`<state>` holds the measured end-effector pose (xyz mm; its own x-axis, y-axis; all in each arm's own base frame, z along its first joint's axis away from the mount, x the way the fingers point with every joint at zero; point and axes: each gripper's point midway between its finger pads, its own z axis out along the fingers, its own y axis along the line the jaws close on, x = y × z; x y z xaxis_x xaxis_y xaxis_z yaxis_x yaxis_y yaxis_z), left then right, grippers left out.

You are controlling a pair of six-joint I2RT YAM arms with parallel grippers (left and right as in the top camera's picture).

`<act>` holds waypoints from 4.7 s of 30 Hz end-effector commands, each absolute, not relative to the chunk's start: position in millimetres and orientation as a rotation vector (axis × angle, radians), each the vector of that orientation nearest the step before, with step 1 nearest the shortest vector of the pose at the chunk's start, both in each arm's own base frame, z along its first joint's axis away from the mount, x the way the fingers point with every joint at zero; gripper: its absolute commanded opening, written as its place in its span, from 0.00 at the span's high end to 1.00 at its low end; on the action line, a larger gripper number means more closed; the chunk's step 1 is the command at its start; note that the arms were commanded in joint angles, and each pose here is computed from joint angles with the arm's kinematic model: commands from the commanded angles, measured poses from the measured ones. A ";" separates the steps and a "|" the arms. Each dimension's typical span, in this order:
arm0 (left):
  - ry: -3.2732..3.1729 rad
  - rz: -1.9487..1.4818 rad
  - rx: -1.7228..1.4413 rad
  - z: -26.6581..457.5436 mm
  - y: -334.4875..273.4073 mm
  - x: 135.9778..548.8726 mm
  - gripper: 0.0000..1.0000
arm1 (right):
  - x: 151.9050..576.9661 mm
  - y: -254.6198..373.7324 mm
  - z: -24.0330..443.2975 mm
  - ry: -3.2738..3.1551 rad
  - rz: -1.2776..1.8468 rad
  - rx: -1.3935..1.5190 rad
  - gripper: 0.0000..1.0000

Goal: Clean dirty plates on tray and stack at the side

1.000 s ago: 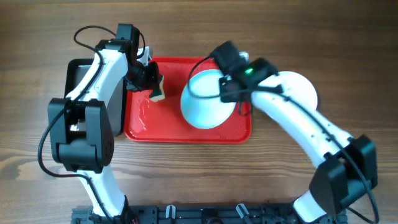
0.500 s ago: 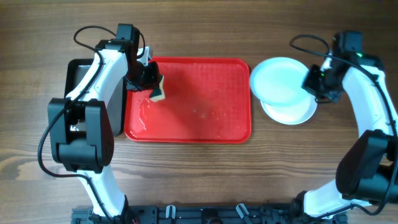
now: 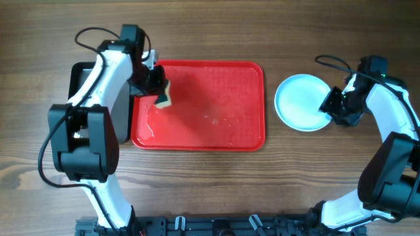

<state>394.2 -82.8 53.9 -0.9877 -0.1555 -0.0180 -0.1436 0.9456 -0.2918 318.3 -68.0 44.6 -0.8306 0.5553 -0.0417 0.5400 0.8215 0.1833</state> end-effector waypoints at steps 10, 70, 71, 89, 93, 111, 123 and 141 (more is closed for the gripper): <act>2.872 0.155 -0.492 127.6 69.6 395.4 0.96 | 350.3 8.3 147.1 2.771 0.349 0.398 0.46; 2.413 0.108 -0.187 295.3 34.7 416.3 0.00 | 238.2 40.7 340.5 1.751 0.239 -0.123 0.00; 2.413 0.108 -0.187 295.3 34.6 416.3 0.00 | 238.5 40.8 330.0 1.724 0.238 -0.125 0.00; 2.413 0.108 -0.187 295.3 34.7 416.3 0.00 | 237.5 58.6 206.4 1.470 0.279 -0.205 0.00; 2.413 0.108 -0.187 295.3 34.6 416.3 0.00 | 237.9 59.1 186.9 1.515 0.284 -0.204 0.00; 2.412 0.108 -0.187 295.5 34.7 416.5 0.00 | 238.9 59.0 177.2 1.563 0.326 -0.163 0.00; 2.171 -0.046 -0.141 367.0 12.0 352.7 0.00 | 238.9 59.0 177.3 1.562 0.326 -0.163 0.00; 1.526 -0.285 -0.200 230.0 -7.8 254.2 0.00 | 238.9 59.0 177.3 1.562 0.326 -0.163 0.00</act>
<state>263.4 -4.4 245.1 -0.0050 -0.2870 -0.9579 0.0347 0.9573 -0.2870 240.3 55.1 176.2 -0.0227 0.0858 -0.9961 -0.2846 0.9545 0.0887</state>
